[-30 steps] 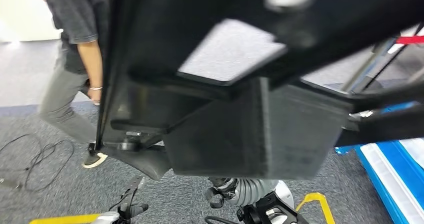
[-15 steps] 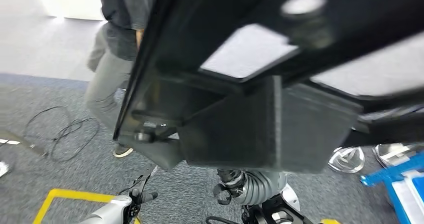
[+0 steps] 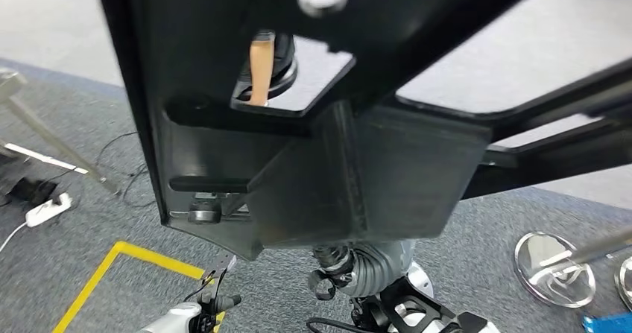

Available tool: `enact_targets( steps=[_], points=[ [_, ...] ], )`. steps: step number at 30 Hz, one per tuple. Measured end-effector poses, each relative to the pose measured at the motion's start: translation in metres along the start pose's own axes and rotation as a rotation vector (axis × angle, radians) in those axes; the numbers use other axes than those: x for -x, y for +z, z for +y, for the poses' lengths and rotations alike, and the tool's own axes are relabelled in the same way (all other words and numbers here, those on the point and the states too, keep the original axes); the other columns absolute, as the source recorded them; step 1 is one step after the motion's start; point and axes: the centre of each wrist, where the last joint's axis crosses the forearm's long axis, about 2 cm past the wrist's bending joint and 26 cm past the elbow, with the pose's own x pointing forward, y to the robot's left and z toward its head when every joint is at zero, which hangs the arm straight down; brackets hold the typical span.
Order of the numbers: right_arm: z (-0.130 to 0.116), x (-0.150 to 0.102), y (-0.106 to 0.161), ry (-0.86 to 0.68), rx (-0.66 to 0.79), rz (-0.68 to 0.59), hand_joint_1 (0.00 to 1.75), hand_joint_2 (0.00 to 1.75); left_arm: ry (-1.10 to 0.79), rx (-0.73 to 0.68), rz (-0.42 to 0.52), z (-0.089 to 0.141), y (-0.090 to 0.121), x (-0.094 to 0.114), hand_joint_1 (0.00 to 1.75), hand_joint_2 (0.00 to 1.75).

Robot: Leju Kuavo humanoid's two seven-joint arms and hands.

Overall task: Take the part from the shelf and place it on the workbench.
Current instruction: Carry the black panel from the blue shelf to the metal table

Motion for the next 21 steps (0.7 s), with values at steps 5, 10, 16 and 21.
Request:
enact_targets(
  steps=[5, 10, 16, 21],
  points=[
    [0.001, 0.003, 0.001, 0.036, 0.022, 0.002, 1.75, 1.75, -0.009, -0.011, 0.008, 0.001, 0.0, 0.0, 0.0, 1.75],
    [0.0, 0.002, 0.001, 0.087, 0.039, 0.017, 1.75, 1.75, -0.028, -0.02, 0.001, -0.001, 0.001, -0.003, 0.0, 1.75],
    [0.0, 0.001, 0.007, 0.128, 0.051, 0.045, 1.75, 1.75, -0.049, -0.001, -0.017, -0.016, 0.004, -0.009, 0.0, 1.75],
    [-0.001, -0.002, 0.007, 0.143, 0.052, 0.045, 1.75, 1.75, -0.054, 0.014, -0.031, -0.026, 0.007, -0.012, 0.0, 1.75]
  ],
)
